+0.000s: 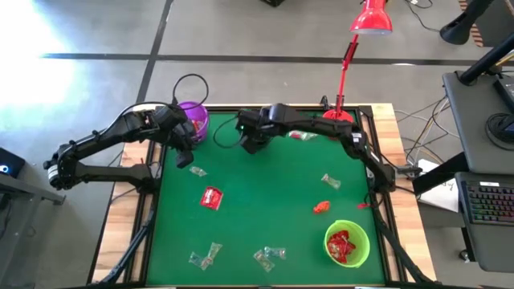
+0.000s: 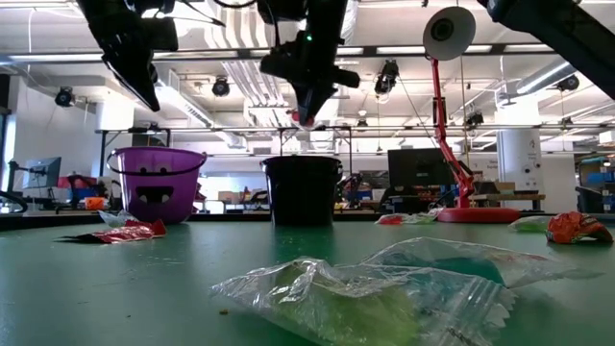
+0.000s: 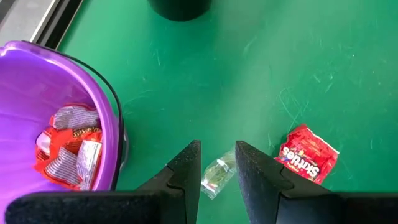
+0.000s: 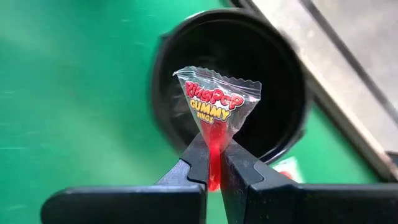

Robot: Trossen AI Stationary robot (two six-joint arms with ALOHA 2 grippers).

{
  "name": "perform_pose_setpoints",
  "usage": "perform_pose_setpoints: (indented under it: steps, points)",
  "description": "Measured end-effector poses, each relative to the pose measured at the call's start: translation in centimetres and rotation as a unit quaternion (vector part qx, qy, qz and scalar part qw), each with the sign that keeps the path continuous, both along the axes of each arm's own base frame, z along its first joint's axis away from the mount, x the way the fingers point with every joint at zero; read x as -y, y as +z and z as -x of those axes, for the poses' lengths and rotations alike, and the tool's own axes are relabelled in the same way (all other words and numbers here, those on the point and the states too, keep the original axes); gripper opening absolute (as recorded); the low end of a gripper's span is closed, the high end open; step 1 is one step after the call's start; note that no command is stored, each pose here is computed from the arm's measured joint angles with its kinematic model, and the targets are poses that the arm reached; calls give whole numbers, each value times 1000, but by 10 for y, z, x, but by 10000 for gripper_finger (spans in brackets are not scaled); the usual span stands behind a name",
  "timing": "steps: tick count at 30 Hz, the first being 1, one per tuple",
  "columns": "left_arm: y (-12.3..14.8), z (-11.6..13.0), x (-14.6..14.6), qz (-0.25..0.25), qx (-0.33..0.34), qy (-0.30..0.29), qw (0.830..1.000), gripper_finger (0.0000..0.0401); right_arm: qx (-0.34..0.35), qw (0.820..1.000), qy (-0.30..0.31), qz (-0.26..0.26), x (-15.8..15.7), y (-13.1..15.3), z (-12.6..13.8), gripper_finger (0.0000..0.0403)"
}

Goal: Sort candy
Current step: Put the bottom red gummy into the black bucket

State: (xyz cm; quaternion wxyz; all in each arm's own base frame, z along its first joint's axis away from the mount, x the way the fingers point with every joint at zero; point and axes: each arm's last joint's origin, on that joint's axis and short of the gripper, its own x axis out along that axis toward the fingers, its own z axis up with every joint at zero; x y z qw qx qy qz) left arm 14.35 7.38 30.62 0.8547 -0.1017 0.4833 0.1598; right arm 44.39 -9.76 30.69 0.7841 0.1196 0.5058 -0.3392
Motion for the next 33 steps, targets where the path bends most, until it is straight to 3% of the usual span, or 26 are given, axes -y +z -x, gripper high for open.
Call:
perform_pose_setpoints:
  steps: [12, 17, 33]
  points:
    - [0, 0, 0, 18, 8, 32, 999, 82, 24, 996, 78, -43, 59, -3, 6, 13]
    - [0, 0, 0, 22, 10, 41, 999, 82, 15, 995, 91, -36, 76, -3, 12, 13]
    - [0, 0, 0, 46, 18, 83, 995, 82, -17, 987, 161, -11, 88, -5, 17, 15]
